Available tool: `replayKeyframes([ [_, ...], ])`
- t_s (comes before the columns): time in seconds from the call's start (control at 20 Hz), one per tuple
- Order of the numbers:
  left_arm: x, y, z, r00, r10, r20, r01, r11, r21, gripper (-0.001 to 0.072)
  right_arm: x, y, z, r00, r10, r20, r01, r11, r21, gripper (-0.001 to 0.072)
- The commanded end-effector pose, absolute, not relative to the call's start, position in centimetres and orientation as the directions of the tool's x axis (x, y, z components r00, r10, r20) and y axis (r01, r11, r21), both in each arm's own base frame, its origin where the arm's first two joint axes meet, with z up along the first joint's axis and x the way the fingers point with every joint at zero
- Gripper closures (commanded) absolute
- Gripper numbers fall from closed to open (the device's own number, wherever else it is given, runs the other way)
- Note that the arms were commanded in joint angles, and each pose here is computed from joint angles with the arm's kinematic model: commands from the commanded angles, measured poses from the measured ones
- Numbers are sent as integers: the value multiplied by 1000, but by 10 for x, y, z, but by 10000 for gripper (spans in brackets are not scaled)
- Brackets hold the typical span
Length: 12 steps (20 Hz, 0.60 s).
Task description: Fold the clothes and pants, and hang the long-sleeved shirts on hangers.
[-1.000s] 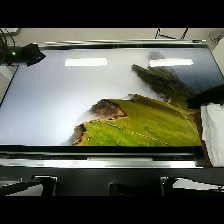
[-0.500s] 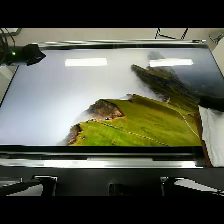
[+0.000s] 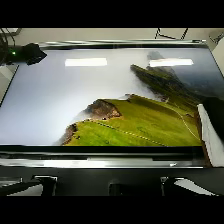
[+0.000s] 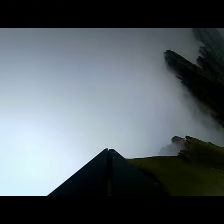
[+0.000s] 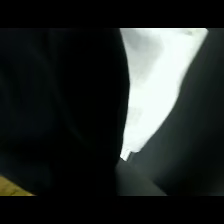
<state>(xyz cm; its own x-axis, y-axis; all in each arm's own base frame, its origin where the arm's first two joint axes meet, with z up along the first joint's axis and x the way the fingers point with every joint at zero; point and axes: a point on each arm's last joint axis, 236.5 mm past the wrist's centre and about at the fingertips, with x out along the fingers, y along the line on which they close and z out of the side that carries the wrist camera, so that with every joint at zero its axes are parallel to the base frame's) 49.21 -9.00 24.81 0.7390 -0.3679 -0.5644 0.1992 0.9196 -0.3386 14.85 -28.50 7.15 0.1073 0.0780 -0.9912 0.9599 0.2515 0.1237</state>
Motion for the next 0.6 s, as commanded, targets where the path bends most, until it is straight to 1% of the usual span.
replayKeyframes([
  [0.0,492,-91,249,739,-370,-563,202,919,-340,688,126,-277,22,16,108,-994,963,265,45,673],
  [0.1,492,-91,248,739,-370,-563,202,919,-339,688,121,-274,8,-5,117,-993,962,270,27,661],
  [0.15,492,-91,248,739,-370,-563,202,919,-339,688,120,-278,7,-8,102,-995,962,271,20,518],
  [0.2,492,-91,248,738,-370,-564,202,919,-339,688,121,-282,9,-3,85,-996,962,273,20,259],
  [0.25,492,-91,248,739,-370,-563,202,919,-339,689,125,-287,16,12,64,-998,953,301,30,78],
  [0.3,492,-91,250,741,-370,-560,203,919,-338,689,137,-297,31,60,25,-998,941,333,65,83],
  [0.35,493,-90,258,753,-369,-544,209,919,-334,689,158,-315,58,151,-57,-987,923,367,120,83],
  [0.4,497,-89,273,782,-364,-505,218,920,-324,689,188,-336,96,266,-167,-950,894,412,178,84],
  [0.45,503,-88,291,818,-352,-455,234,926,-297,690,226,-357,149,397,-305,-866,845,491,214,84],
  [0.5,511,-80,306,859,-304,-413,219,946,-240,691,262,-365,200,505,-411,-759,793,569,219,84],
  [0.55,518,-67,309,883,-227,-410,172,971,-168,692,303,-358,252,608,-474,-637,730,650,213,85],
])
